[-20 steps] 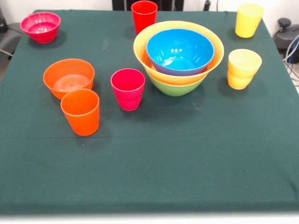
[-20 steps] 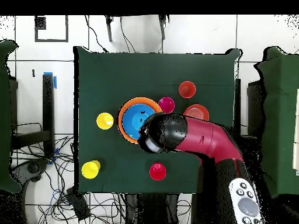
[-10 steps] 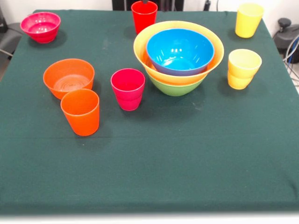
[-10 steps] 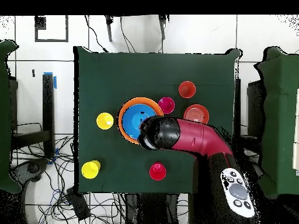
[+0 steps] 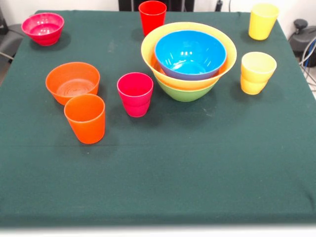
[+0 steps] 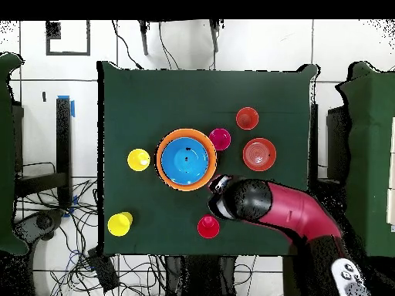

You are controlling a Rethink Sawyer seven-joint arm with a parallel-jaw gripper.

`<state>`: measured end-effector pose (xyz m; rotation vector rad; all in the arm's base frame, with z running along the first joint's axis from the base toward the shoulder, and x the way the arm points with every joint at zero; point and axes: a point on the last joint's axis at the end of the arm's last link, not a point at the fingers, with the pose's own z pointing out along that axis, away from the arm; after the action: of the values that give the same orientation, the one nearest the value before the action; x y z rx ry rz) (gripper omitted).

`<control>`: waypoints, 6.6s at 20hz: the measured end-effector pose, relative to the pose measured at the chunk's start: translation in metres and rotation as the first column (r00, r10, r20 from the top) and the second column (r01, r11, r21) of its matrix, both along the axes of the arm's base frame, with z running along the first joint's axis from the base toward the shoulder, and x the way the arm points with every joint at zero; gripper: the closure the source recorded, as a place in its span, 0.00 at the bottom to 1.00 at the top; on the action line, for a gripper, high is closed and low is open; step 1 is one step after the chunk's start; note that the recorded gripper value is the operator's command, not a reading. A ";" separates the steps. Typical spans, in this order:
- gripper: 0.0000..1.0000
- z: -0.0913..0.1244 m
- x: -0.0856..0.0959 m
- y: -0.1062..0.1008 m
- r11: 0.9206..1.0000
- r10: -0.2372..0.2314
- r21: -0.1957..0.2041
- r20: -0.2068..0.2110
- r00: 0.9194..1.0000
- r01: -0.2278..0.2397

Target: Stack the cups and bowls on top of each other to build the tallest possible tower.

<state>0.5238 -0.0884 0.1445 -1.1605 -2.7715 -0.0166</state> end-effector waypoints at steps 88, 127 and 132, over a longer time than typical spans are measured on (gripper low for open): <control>0.00 -0.116 -0.117 -0.014 0.966 0.255 0.043 0.015 0.967 -0.256; 0.00 -0.160 -0.023 -0.069 0.977 0.215 -0.011 0.003 0.977 -0.215; 0.00 -0.155 -0.007 -0.071 0.975 0.221 -0.016 -0.015 0.975 -0.221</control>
<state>0.5172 -0.1592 -0.0109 -0.8459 -2.8768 0.0381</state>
